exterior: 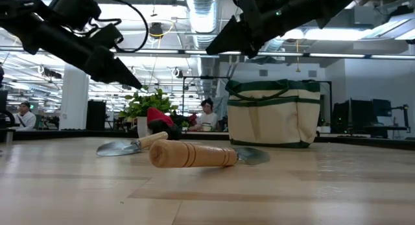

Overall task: Pick & Place Garden tools in Gardening bag
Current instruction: Put the red glove into the gardening bag

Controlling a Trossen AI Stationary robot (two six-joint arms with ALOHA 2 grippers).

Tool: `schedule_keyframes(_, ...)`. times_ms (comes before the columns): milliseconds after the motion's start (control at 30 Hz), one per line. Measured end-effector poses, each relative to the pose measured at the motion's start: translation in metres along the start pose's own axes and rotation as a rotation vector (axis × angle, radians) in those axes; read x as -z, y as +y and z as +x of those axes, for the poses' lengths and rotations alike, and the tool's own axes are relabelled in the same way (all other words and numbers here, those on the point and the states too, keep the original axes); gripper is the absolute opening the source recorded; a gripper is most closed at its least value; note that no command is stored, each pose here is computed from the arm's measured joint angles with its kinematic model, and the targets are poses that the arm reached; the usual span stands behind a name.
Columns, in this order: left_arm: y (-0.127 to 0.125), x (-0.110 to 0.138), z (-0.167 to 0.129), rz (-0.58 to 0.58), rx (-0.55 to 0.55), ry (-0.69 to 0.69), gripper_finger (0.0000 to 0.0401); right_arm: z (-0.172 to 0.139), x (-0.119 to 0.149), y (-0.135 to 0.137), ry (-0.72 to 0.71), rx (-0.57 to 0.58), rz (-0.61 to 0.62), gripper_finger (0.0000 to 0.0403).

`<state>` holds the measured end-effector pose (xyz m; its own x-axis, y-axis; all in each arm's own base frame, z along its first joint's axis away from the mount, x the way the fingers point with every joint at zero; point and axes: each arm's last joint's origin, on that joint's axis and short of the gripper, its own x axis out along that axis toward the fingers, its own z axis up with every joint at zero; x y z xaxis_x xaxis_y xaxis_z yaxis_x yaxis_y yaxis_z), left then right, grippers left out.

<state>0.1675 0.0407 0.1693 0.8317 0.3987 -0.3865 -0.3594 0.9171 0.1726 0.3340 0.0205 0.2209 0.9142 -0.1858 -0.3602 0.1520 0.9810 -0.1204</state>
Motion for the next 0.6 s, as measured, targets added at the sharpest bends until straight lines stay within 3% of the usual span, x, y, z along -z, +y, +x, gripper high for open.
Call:
schedule_keyframes(200, 0.0, 0.002, 0.003, -0.107, 0.08, 0.013, 0.0002, -0.006, 0.023, 0.012, 0.04, 0.107, 0.096, 0.0)
schedule_keyframes(300, 0.0, 0.002, 0.004, -0.185, 0.093, 0.014, 0.0003, -0.008, 0.024, 0.016, 0.039, 0.147, 0.087, 0.0)
schedule_keyframes(600, -0.005, 0.012, 0.014, -0.265, 0.096, 0.104, 0.0057, -0.015, 0.018, 0.023, 0.005, 0.125, 0.086, 0.0)
